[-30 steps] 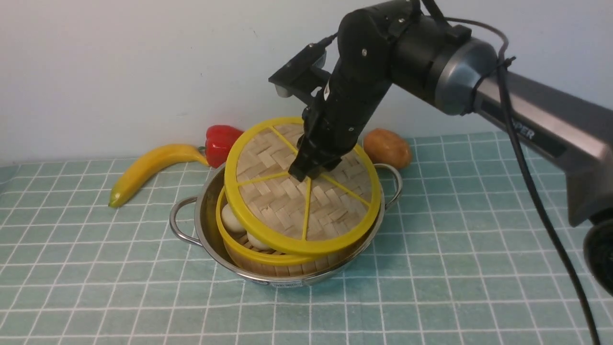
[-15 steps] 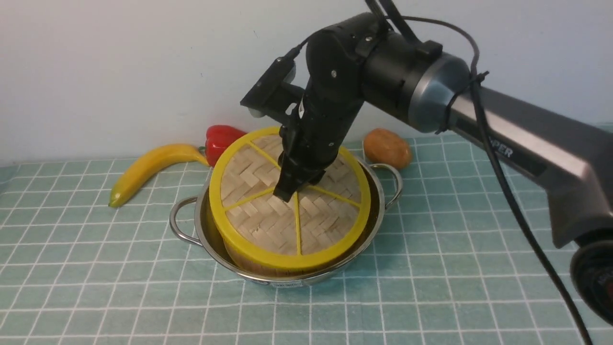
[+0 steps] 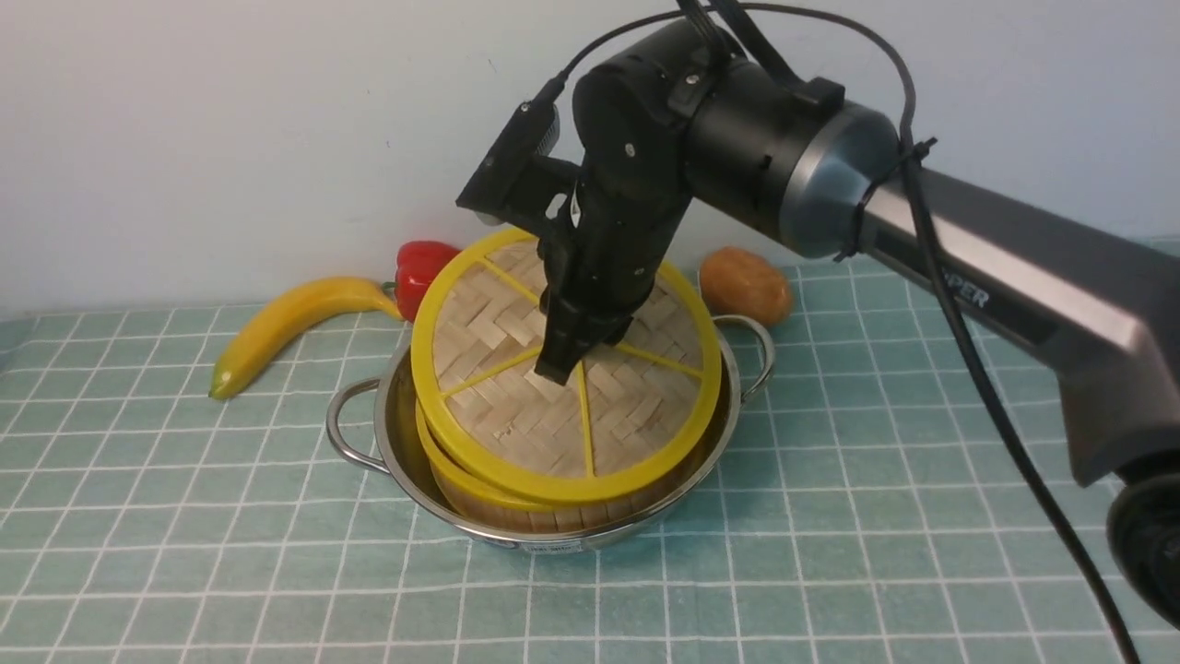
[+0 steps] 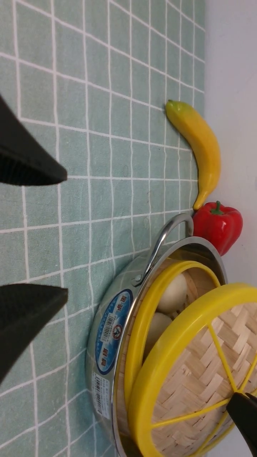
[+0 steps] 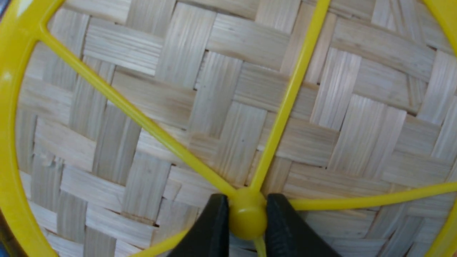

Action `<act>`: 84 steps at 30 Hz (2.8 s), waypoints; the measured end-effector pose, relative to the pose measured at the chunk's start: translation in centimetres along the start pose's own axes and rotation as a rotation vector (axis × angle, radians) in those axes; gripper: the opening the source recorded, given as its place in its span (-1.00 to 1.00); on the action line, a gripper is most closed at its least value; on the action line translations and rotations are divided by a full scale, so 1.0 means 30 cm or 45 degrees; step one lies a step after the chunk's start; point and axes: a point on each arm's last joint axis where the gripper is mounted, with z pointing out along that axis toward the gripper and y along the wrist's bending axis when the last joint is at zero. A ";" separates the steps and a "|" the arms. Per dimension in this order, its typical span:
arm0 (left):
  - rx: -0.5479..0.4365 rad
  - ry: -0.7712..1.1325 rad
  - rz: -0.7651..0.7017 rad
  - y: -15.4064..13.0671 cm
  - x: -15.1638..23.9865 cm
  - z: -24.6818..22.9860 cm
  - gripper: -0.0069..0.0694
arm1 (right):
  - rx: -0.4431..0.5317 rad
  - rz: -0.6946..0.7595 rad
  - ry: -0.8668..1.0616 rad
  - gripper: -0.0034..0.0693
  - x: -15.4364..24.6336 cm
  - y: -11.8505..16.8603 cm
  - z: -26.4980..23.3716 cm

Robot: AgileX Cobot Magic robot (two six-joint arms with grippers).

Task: Place the steamer in the pot on the blue tablecloth, and put the lid on the steamer.
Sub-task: 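Place the bamboo steamer lid onto the steamer basket in the pot with the right gripper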

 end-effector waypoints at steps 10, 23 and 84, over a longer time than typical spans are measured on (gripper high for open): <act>0.000 0.000 0.000 0.000 0.000 0.000 0.12 | 0.000 0.004 -0.022 -0.51 -0.005 -0.001 -0.013; 0.000 0.000 0.000 0.000 0.000 0.000 0.12 | -0.019 0.024 -0.095 -0.51 -0.022 0.003 -0.014; 0.000 0.000 0.001 0.000 0.000 0.000 0.12 | -0.043 0.186 -0.075 -0.51 -0.028 0.002 -0.043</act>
